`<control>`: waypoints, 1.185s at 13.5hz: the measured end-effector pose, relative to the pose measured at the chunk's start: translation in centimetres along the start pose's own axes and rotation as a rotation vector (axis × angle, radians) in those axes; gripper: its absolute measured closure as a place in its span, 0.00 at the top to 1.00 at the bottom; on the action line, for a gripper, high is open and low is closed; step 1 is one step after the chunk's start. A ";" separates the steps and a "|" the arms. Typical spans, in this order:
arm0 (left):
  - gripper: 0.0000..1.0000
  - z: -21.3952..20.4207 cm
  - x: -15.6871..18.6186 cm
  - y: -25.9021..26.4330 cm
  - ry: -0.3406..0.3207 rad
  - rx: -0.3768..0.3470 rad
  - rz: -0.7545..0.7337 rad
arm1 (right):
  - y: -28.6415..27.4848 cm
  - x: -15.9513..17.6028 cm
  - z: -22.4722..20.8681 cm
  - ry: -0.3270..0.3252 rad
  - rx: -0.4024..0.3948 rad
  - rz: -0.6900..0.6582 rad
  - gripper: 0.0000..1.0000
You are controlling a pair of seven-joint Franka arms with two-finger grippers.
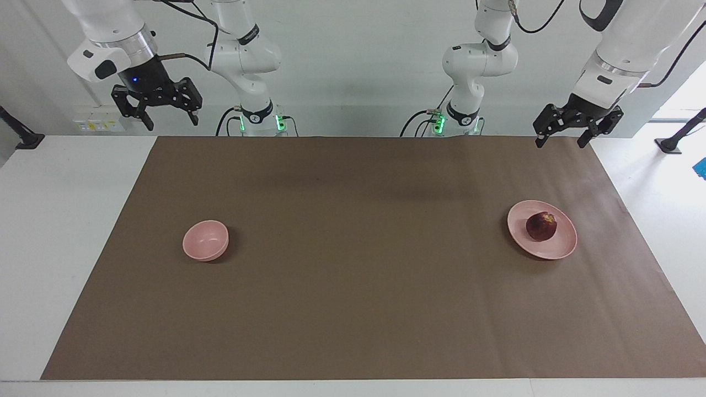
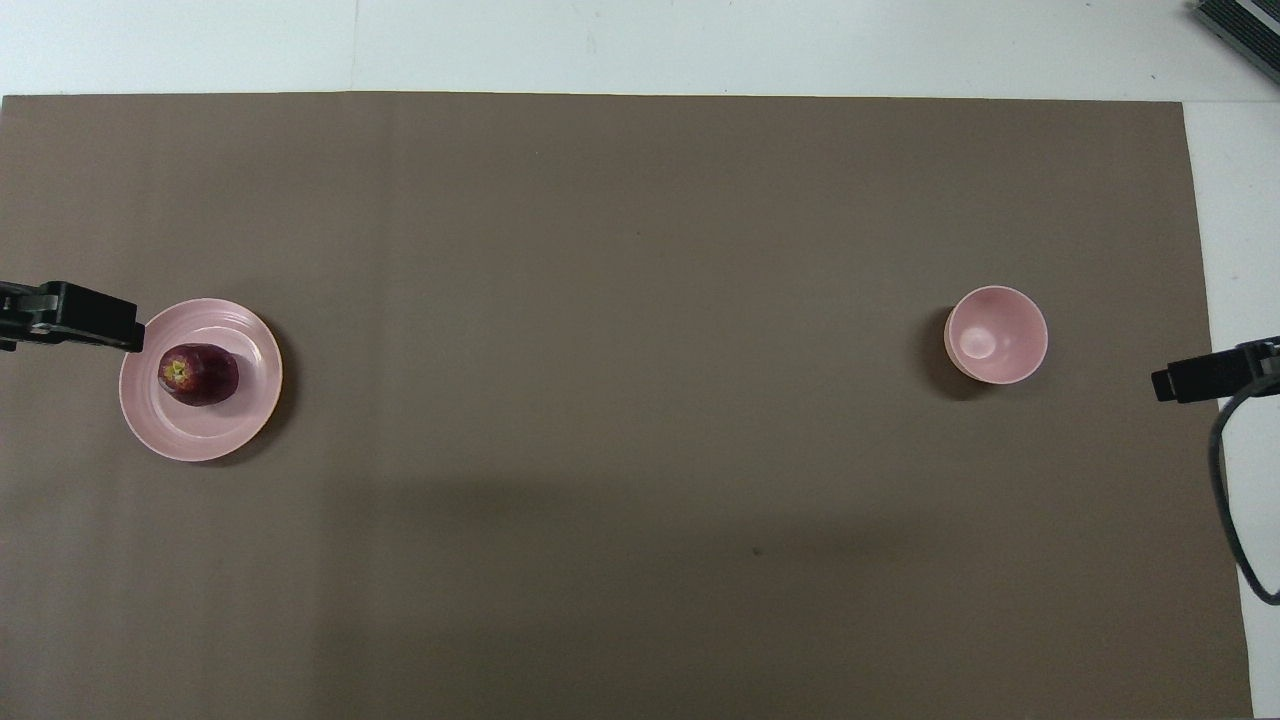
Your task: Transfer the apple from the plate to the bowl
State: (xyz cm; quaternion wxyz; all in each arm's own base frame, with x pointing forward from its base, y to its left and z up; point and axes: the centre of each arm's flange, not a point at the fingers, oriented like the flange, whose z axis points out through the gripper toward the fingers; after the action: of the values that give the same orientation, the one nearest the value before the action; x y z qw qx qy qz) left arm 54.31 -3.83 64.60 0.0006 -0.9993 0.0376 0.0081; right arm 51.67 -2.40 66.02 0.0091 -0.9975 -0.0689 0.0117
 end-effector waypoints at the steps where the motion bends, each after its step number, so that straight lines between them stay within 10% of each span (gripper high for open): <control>1: 1.00 0.0 0.0 0.0 0.000 -0.001 0.000 | 0.0 0.0 0.0 0.000 0.000 0.000 1.00; 16: 1.00 -0.1 0.0 -0.3 0.003 -0.003 -0.004 | 0.0 0.0 0.0 0.000 0.000 0.000 1.00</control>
State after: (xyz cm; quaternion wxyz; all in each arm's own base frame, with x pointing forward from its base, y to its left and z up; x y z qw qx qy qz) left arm 54.33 -3.55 64.66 -0.0008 -0.9993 0.0354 0.0068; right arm 51.67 -2.40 66.02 0.0091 -0.9975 -0.0689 0.0117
